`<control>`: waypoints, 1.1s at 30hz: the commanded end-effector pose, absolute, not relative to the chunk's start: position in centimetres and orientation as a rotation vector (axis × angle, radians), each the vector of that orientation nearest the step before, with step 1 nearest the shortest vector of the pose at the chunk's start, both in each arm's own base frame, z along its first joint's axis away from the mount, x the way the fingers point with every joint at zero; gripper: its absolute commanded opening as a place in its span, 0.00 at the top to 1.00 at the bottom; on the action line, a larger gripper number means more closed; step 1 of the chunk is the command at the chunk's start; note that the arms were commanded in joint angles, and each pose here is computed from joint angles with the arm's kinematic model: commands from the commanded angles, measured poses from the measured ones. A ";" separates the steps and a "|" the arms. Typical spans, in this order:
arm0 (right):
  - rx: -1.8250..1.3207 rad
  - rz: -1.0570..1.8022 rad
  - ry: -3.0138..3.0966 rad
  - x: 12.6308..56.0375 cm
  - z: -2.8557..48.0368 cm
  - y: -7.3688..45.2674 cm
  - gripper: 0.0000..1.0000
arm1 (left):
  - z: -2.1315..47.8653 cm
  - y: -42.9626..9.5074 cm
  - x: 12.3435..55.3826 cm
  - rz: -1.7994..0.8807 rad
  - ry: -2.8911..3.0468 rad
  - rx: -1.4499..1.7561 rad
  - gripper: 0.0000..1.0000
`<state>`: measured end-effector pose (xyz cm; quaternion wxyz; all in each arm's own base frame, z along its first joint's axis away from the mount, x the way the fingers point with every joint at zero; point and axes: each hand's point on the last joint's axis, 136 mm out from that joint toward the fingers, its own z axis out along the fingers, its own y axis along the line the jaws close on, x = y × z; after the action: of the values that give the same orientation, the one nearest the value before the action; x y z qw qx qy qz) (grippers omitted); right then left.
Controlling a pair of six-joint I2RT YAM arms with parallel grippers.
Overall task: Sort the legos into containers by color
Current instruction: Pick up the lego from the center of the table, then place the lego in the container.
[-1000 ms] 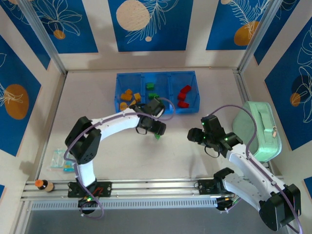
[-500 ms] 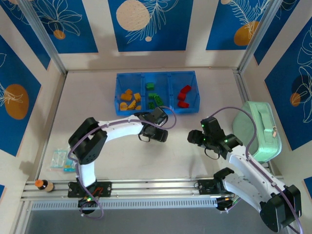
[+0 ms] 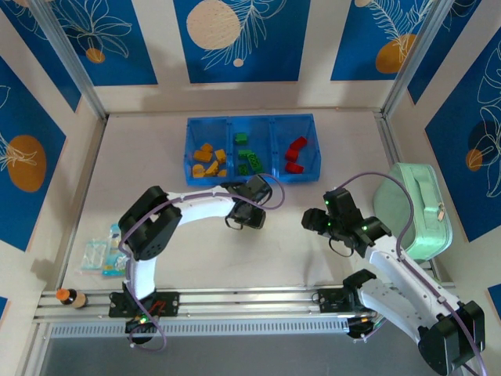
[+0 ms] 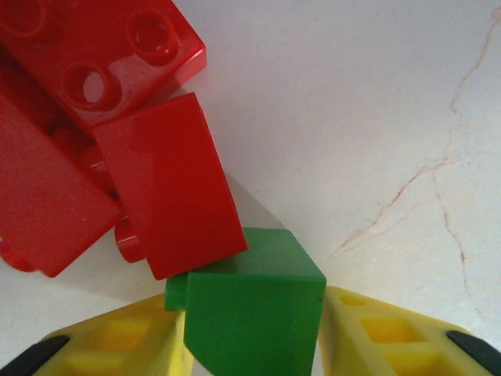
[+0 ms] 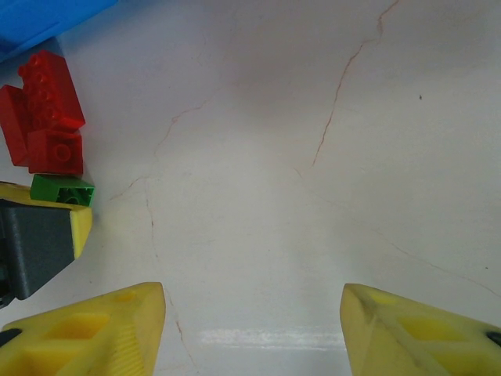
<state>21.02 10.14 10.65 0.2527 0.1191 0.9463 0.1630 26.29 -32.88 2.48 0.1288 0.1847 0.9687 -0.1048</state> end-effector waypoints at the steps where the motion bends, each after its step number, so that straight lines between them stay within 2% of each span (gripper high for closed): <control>1: 0.343 0.431 2.583 20.6 10.1 9.9 0.39 | 2.4 -33.2 26.1 -0.274 2.804 0.567 0.62; 8: 0.341 0.433 2.579 20.6 10.2 9.9 0.39 | 3.7 -32.9 25.3 -0.273 2.780 0.582 0.71; 16: 0.345 0.427 2.575 20.7 10.2 9.8 0.40 | 9.8 -32.8 26.8 -0.300 2.649 0.602 0.71; 24: 0.334 0.451 2.573 20.5 10.6 10.1 0.40 | 16.4 -32.2 33.7 -0.318 2.526 0.556 0.71; 33: 0.321 0.472 2.578 20.1 10.9 10.3 0.40 | 16.7 -31.0 41.3 -0.270 2.550 0.496 0.71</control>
<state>20.68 9.99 10.73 0.2560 0.1183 0.9452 0.1642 41.05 -31.90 18.88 0.3015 0.1636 0.9310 -0.1246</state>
